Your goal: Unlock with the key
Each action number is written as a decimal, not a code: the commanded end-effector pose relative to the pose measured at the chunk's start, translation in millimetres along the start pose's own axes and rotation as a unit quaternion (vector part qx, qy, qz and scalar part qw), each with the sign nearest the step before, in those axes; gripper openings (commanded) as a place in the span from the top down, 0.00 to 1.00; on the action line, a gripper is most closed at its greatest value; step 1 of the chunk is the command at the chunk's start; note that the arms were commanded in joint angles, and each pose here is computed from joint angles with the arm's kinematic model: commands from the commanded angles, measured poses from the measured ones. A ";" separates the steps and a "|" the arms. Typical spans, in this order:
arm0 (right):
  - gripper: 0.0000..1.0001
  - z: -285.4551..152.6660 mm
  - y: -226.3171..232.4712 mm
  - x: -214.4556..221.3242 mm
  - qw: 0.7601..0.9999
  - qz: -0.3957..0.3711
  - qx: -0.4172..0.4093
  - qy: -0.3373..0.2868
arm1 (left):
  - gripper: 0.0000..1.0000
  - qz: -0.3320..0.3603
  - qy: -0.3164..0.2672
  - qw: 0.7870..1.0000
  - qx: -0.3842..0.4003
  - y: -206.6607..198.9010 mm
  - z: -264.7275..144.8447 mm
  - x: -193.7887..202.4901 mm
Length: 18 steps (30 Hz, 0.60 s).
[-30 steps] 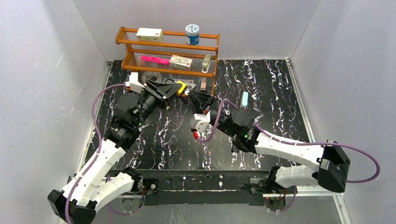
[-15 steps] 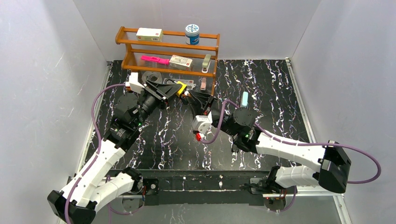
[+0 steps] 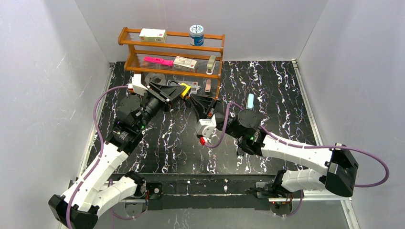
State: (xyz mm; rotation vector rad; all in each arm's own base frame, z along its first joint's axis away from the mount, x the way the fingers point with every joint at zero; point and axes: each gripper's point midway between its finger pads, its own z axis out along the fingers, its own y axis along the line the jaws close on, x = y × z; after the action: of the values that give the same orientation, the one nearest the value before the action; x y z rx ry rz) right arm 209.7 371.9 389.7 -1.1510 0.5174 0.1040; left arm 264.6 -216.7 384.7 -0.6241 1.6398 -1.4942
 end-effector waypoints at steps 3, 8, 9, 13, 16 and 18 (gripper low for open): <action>0.64 6.4 -28.5 -3.9 0.999 -0.029 0.040 0.002 | 1.00 0.004 -0.007 0.998 0.055 -38.1 -10.0 -5.8; 0.60 4.2 -23.5 -3.3 0.999 -0.020 0.028 0.003 | 1.00 0.005 -0.008 0.998 0.056 -39.2 -9.5 -6.3; 0.62 4.1 -22.9 -2.7 0.999 -0.019 0.026 0.004 | 1.00 0.004 -0.008 0.998 0.056 -39.3 -9.5 -6.3; 0.78 4.1 -26.0 -0.6 0.999 -0.020 0.033 0.008 | 1.00 0.005 -0.008 0.998 0.057 -40.4 -10.1 -6.5; 0.87 5.0 -28.5 -1.1 0.999 -0.021 0.037 0.007 | 1.00 0.005 -0.008 0.998 0.057 -40.2 -10.3 -6.5; 0.93 4.5 -32.7 3.0 0.999 -0.018 0.047 0.018 | 1.00 0.005 -0.008 0.998 0.057 -40.2 -10.5 -6.5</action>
State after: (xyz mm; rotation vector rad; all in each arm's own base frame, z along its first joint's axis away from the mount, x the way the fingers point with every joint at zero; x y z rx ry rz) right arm 218.1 373.6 382.8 -1.1762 0.5302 0.0603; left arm 263.8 -217.4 383.8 -0.6204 1.6467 -1.4966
